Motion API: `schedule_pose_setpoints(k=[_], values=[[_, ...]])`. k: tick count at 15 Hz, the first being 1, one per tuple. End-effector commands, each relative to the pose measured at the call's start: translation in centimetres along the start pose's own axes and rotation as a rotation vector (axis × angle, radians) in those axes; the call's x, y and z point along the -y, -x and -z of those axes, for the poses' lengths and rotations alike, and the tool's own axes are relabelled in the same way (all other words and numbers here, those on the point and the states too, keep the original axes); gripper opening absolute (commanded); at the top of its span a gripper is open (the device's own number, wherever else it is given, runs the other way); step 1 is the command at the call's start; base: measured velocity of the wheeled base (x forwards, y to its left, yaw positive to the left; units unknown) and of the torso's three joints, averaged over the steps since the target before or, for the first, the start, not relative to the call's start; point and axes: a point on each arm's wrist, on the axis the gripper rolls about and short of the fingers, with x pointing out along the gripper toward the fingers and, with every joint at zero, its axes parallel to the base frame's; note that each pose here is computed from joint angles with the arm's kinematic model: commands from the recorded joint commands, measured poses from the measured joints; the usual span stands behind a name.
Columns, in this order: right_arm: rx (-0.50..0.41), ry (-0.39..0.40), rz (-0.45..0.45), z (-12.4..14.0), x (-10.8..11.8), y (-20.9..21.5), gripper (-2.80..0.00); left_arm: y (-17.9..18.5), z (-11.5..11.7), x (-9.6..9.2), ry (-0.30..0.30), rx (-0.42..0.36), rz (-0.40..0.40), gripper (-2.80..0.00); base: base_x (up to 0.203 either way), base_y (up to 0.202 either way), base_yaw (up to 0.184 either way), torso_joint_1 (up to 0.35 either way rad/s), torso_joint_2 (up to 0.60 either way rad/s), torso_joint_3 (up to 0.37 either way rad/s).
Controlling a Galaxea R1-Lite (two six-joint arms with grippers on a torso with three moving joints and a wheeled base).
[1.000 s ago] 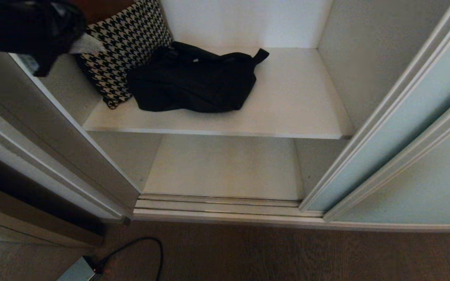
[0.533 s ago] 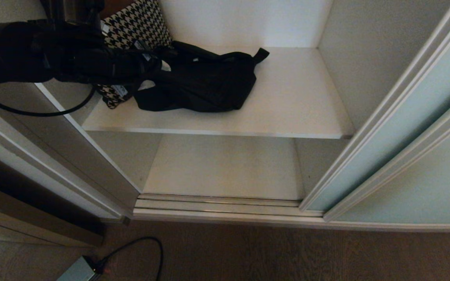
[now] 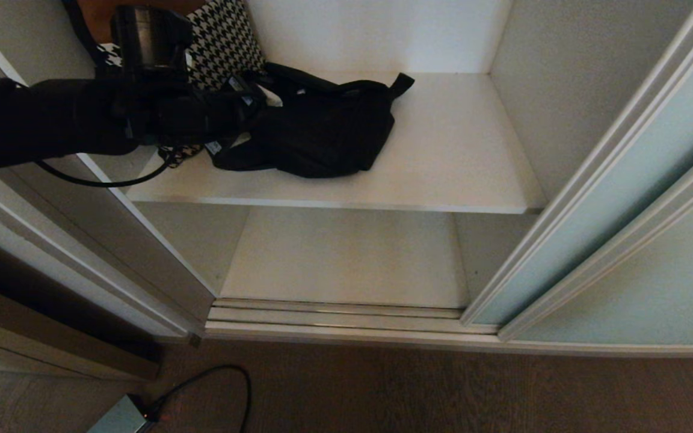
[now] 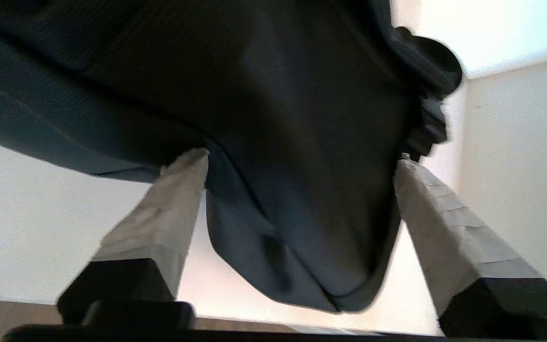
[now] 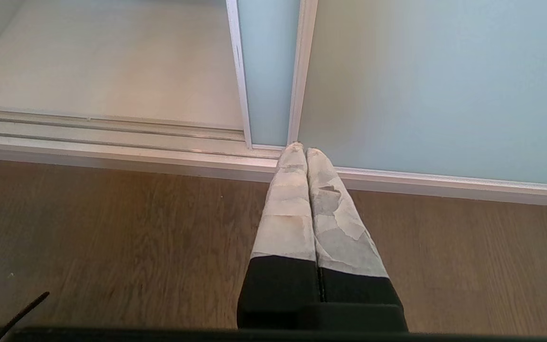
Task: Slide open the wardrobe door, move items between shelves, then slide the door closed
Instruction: Place the bag on the lower shelf
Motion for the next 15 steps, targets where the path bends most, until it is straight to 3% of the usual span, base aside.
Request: schedule_pose_setpoints(k=[1,5,8,15], values=[[-0.001,0.0,0.0,0.0,0.0,0.0,-2.8,-0.5,0.5,-0.5,0.036,-0.013,-0.036,0.0,0.0,0.0,0.0,0.0,0.0,0.0],[0.0,0.0,0.0,0.0,0.0,0.0,-2.8,3.7,-1.2,1.6,0.042,0.008,-0.078,0.0,0.0,0.0,0.0,0.0,0.0,0.0],[0.0,0.0,0.0,0.0,0.0,0.0,-2.8,5.9,-1.5,2.2,0.044,-0.024,-0.119,0.0,0.0,0.0,0.0,0.0,0.0,0.0],[0.0,0.0,0.0,0.0,0.0,0.0,-2.8,2.8,0.7,-0.6,0.053,-0.121,-0.245,0.0,0.0,0.0,0.0,0.0,0.0,0.0]])
